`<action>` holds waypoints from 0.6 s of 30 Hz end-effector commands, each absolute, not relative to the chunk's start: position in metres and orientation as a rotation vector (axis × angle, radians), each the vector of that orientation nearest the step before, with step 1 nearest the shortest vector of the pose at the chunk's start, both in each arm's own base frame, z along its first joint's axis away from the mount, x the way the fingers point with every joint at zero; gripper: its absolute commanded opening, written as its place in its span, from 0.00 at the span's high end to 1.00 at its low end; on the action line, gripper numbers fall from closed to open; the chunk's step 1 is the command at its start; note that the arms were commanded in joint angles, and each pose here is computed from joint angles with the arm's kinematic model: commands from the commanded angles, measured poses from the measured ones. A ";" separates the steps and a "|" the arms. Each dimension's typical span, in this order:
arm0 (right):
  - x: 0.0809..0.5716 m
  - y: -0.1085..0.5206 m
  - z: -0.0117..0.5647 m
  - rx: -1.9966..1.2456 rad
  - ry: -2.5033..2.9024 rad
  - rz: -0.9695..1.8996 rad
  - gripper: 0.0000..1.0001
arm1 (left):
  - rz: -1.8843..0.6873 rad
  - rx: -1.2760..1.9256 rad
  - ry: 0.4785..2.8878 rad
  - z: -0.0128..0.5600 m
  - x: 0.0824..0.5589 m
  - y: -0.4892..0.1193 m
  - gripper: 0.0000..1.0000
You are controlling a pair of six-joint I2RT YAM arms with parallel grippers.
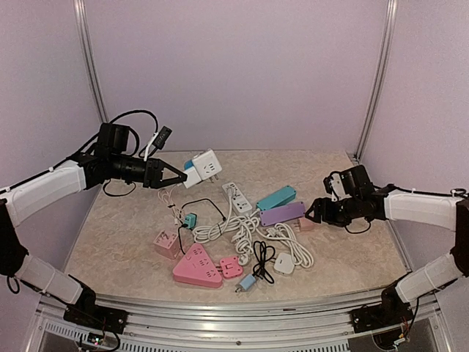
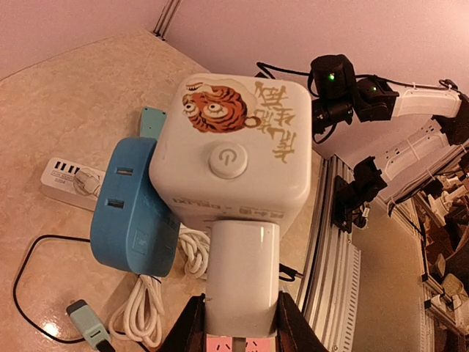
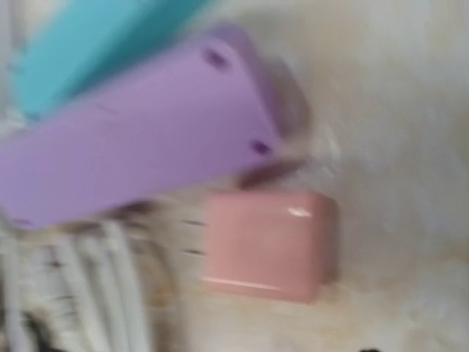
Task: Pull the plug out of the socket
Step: Place the plug at the center of the board, then remove the plug from the socket.
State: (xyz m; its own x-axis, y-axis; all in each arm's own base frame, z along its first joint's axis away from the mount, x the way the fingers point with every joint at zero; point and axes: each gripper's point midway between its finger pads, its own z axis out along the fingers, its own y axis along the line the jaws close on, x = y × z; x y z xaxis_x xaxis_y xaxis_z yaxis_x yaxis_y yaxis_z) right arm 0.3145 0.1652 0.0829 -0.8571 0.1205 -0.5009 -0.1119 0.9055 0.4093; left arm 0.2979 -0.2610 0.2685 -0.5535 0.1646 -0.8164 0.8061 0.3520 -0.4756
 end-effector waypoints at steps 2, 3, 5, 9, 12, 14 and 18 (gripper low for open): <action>0.317 0.195 0.175 -0.212 2.278 0.742 0.26 | -1.284 0.948 1.820 0.281 0.282 -0.274 1.00; 0.314 0.202 0.192 -0.250 2.229 0.764 0.26 | -1.278 0.953 1.820 0.281 0.281 -0.275 1.00; 0.308 0.213 0.224 -0.303 2.146 0.798 0.25 | -1.252 0.949 1.835 0.278 0.282 -0.277 1.00; 0.300 0.233 0.269 -0.323 2.048 0.830 0.23 | -1.188 0.918 1.885 0.267 0.288 -0.282 1.00; 0.300 0.250 0.283 -0.310 2.038 0.805 0.23 | -1.120 0.899 1.929 0.255 0.292 -0.289 1.00; 0.301 0.262 0.284 -0.297 2.050 0.771 0.22 | -1.093 0.886 1.960 0.247 0.293 -0.293 1.00; 0.306 0.294 0.280 -0.293 2.065 0.711 0.22 | -1.100 0.850 1.996 0.238 0.294 -0.298 1.00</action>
State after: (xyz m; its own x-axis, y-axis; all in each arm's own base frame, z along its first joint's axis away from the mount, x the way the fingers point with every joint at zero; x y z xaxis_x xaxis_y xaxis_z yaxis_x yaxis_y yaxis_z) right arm 0.2964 0.2777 0.2958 -0.5497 0.0717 -0.8323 -0.5348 0.7352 0.4165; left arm 0.2840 -0.2938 0.2409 -0.5502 0.2379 -0.8004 0.8092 0.3882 -0.4409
